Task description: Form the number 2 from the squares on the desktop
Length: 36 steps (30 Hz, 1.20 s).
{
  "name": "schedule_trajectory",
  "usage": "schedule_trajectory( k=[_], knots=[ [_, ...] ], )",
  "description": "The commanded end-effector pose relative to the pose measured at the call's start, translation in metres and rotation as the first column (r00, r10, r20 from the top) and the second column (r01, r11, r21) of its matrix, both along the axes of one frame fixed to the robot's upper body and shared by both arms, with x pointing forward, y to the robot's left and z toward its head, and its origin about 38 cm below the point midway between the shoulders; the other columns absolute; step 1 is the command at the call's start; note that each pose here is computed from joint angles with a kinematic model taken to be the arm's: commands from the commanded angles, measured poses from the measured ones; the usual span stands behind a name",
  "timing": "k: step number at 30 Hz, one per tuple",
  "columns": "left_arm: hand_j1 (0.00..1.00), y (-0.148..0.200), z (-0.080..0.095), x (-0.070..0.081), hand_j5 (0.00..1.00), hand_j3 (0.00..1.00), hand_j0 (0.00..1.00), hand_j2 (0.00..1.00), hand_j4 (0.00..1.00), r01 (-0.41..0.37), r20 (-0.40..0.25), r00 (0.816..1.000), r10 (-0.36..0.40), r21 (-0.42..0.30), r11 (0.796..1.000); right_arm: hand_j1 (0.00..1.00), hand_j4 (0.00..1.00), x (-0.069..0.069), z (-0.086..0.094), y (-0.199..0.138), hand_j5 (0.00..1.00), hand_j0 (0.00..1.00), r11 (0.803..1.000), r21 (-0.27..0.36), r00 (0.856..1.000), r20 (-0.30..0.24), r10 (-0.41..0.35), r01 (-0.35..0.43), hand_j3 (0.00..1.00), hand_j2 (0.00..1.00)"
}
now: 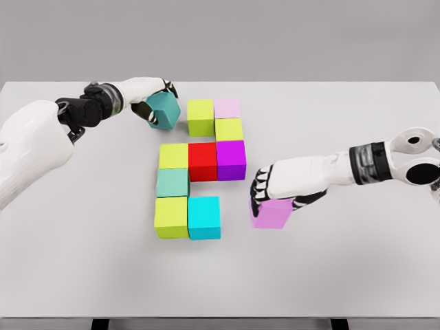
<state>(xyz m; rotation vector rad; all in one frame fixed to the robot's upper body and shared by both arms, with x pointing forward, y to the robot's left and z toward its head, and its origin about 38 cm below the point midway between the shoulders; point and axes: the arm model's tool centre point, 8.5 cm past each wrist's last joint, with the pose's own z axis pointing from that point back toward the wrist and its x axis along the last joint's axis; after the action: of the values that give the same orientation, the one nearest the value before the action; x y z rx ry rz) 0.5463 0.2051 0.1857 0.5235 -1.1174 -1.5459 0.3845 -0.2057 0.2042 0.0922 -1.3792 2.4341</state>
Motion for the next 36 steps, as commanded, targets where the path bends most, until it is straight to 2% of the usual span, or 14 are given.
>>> schedule_trajectory(
  k=[1,8,11,15,16,18,20,21,22,23,24,27,33,36],
  knots=[
    [0.83,0.0,0.0,0.0,0.83,0.83,0.83,0.83,0.83,-0.001,0.005,1.0,0.001,0.001,1.0,0.62,0.62,0.0,0.0,0.006,0.62,0.62,1.0,0.013,1.0,-0.005,0.007,-0.007,0.62,0.62],
    [0.84,0.0,0.0,0.0,0.84,0.84,0.84,0.84,0.84,0.0,0.003,1.0,0.0,0.002,1.0,0.62,0.62,0.003,-0.005,0.008,0.62,0.62,1.0,0.013,1.0,-0.01,0.003,-0.002,0.62,0.62],
    [1.0,0.005,0.004,0.002,1.0,1.0,1.0,1.0,1.0,-0.009,0.011,1.0,0.009,0.005,1.0,0.62,0.62,0.007,-0.008,0.009,0.62,0.62,1.0,0.015,1.0,-0.016,-0.01,0.01,0.62,0.62],
    [1.0,0.026,0.02,0.002,1.0,1.0,1.0,1.0,1.0,-0.034,0.026,0.999,0.034,-0.004,0.999,0.62,0.62,0.008,-0.007,0.009,0.62,0.62,1.0,0.016,1.0,-0.015,-0.009,0.01,0.62,0.62],
    [0.98,0.025,0.024,0.004,0.98,0.98,0.98,0.98,0.98,-0.043,0.031,0.999,0.043,-0.003,0.999,0.62,0.62,0.007,-0.007,0.011,0.62,0.62,1.0,0.019,1.0,-0.015,-0.006,0.006,0.62,0.62],
    [0.7,0.026,0.032,0.01,0.7,0.7,0.7,0.7,0.7,-0.055,0.044,0.998,0.055,0.0,0.998,0.62,0.62,0.007,-0.007,0.019,0.62,0.62,1.0,0.03,1.0,-0.014,0.009,-0.009,0.62,0.62],
    [0.47,0.016,0.026,0.02,0.47,0.47,0.47,0.47,0.47,-0.077,0.042,0.996,0.077,0.0,0.997,0.62,0.62,0.006,-0.007,0.02,0.62,0.62,0.999,0.03,1.0,-0.014,0.012,-0.012,0.62,0.62],
    [0.46,0.02,0.024,0.022,0.46,0.46,0.46,0.46,0.46,-0.089,0.041,0.995,0.088,0.013,0.996,0.62,0.62,0.006,-0.007,0.019,0.62,0.62,1.0,0.029,1.0,-0.014,0.011,-0.011,0.62,0.62],
    [0.42,0.028,0.024,0.026,0.42,0.42,0.42,0.42,0.42,-0.115,0.04,0.993,0.114,0.023,0.993,0.69,0.69,0.006,-0.007,0.018,0.69,0.69,1.0,0.028,1.0,-0.015,0.01,-0.009,0.69,0.69],
    [0.42,0.031,0.023,0.027,0.42,0.42,0.42,0.42,0.42,-0.121,0.039,0.992,0.12,0.024,0.992,0.94,0.94,0.006,-0.009,0.018,0.94,0.94,1.0,0.027,1.0,-0.018,0.01,-0.01,0.94,0.94],
    [0.43,0.035,0.021,0.028,0.43,0.43,0.43,0.43,0.43,-0.132,0.032,0.991,0.131,0.031,0.991,1.0,1.0,0.004,-0.011,0.016,1.0,1.0,1.0,0.024,1.0,-0.026,0.005,-0.004,1.0,1.0],
    [0.47,0.042,0.004,0.024,0.47,0.47,0.47,0.47,0.47,-0.115,-0.017,0.993,0.119,0.157,0.981,1.0,1.0,0.004,-0.011,0.014,1.0,1.0,1.0,0.022,1.0,-0.026,0.002,-0.002,1.0,1.0],
    [0.36,0.051,-0.007,0.024,0.36,0.36,0.36,0.36,0.36,-0.139,-0.043,0.988,0.148,0.169,0.976,1.0,1.0,0.009,-0.003,0.003,1.0,1.0,1.0,0.012,1.0,-0.005,-0.021,0.021,1.0,1.0],
    [0.37,0.043,-0.011,0.021,0.37,0.37,0.37,0.37,0.37,-0.118,-0.051,0.991,0.127,0.159,0.98,1.0,1.0,0.015,0.014,-0.006,1.0,1.0,0.999,0.028,0.998,0.038,-0.048,0.047,1.0,1.0]
  ],
)
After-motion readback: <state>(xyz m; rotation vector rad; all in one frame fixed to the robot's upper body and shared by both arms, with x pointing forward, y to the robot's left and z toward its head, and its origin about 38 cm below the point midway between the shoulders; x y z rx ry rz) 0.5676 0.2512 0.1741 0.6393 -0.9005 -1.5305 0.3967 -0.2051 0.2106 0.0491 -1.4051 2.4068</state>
